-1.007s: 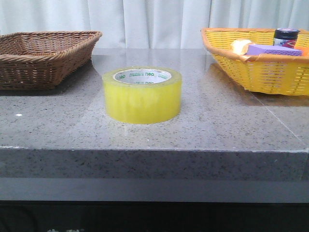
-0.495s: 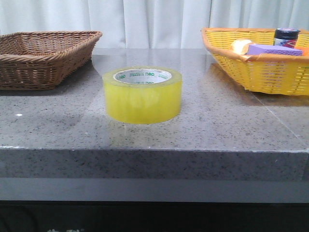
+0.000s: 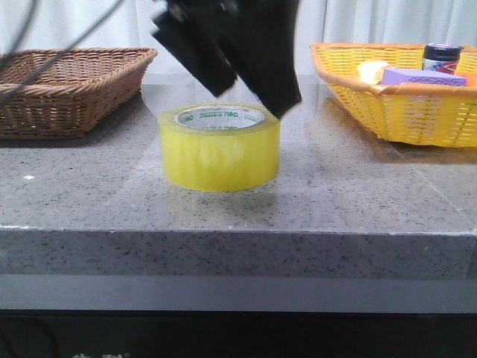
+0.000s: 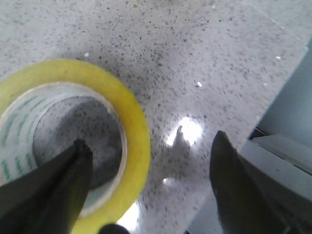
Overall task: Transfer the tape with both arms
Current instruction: 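Lower the left gripper onto the tape roll and grasp its rim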
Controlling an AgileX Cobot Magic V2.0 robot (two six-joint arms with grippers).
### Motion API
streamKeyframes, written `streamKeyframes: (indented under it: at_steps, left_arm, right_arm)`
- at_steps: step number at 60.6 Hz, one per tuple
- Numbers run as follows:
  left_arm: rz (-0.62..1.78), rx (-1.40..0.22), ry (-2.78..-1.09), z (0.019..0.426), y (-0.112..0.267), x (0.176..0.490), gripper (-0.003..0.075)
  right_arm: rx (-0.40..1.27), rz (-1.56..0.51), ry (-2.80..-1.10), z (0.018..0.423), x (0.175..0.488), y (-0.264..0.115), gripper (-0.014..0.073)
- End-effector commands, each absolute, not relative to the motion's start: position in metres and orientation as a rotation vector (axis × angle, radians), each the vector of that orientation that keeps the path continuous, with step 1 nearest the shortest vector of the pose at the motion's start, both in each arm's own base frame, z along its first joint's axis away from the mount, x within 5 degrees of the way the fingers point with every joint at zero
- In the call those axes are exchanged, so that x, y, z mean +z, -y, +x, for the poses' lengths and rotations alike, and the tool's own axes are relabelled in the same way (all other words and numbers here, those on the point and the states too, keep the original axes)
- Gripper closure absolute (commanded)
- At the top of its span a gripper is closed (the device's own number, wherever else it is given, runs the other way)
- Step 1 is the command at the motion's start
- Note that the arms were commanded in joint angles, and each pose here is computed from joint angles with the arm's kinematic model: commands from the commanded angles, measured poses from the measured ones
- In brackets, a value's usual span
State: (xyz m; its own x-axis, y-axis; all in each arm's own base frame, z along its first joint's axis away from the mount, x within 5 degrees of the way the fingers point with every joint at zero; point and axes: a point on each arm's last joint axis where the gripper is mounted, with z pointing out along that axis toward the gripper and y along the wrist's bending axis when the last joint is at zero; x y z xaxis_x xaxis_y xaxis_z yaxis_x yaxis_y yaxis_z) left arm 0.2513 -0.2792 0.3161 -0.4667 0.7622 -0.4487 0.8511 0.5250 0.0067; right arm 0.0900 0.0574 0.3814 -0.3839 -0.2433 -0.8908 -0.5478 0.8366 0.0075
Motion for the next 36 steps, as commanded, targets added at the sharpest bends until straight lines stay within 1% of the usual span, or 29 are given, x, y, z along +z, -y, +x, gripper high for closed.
streamKeyframes:
  at_steps: [1,11,14,16,22,25,27,32,36]
  left_arm:
    - [1.297,-0.345,-2.303,0.255,0.287,0.332,0.023]
    - [1.314,-0.331,-2.339,0.267,0.301,0.313,0.023]
    - [1.31,-0.329,-2.36,0.269,0.302,0.307,0.0244]
    - [1.304,-0.33,-2.367,0.269,0.303,0.306,0.0274]
    - [1.307,-0.321,-2.372,0.27,0.303,0.305,0.0398]
    - [1.308,-0.318,-2.373,0.27,0.303,0.305,0.0473]
    - [1.309,-0.318,-2.374,0.27,0.303,0.305,0.0505]
    - [1.319,-0.312,-2.389,0.269,0.302,0.305,0.0552]
    - [1.328,-0.301,-2.393,0.269,0.301,0.309,0.0554]
  right_arm:
    - [0.384,-0.548,-1.888,0.091,0.395,-0.057,0.0131]
    - [0.384,-0.548,-1.888,0.091,0.395,-0.057,0.0131]
    - [0.384,-0.548,-1.888,0.091,0.395,-0.057,0.0131]
    - [0.384,-0.548,-1.888,0.091,0.395,-0.057,0.0131]
    - [0.384,-0.548,-1.888,0.091,0.395,-0.057,0.0131]
    - [0.384,-0.548,-1.888,0.091,0.395,-0.057,0.0131]
    - [0.384,-0.548,-1.888,0.091,0.395,-0.057,0.0131]
    - [0.384,-0.548,-1.888,0.091,0.395,-0.057,0.0131]
    - [0.384,-0.548,-1.888,0.091,0.395,-0.057,0.0131]
